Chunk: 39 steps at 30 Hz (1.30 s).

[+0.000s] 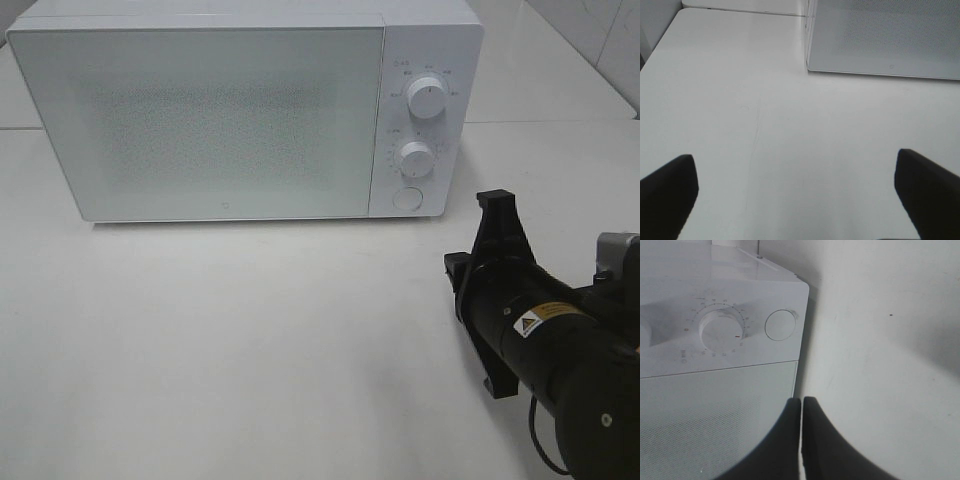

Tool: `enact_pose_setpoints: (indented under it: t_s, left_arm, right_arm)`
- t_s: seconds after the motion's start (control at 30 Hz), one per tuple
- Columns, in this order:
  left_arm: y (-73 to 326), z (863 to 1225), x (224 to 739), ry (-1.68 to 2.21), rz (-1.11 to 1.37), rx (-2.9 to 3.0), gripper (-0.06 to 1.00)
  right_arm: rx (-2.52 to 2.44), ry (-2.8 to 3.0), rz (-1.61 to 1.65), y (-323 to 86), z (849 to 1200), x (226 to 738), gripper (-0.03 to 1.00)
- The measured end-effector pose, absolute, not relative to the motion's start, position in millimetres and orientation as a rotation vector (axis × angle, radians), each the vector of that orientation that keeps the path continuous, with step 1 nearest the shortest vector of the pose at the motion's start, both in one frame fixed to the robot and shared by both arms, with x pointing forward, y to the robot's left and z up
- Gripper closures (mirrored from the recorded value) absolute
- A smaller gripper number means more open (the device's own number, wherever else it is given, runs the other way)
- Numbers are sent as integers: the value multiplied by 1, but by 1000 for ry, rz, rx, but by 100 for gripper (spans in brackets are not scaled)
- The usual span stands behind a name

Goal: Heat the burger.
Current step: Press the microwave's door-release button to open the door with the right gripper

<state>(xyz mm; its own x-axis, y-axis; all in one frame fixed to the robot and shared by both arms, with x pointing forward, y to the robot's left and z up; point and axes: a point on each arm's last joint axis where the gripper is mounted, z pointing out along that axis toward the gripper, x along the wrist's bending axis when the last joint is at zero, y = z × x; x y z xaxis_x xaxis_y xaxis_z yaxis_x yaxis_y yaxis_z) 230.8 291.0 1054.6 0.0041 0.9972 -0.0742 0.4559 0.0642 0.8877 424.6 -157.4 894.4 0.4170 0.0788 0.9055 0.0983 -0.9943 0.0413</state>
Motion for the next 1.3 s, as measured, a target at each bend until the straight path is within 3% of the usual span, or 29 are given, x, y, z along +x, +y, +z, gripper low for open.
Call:
enact_pose_setpoints:
  t_s: [0.33,1.3]
  left_arm:
    - [291,1055,231,1563,877,1499,-4]
    - [291,1055,231,1563,877,1499,-4]
  right_arm:
    - [-2635,-141,-1672,-140,882,444,95]
    - [-2647,-20,-1664,-149,870,542,95]
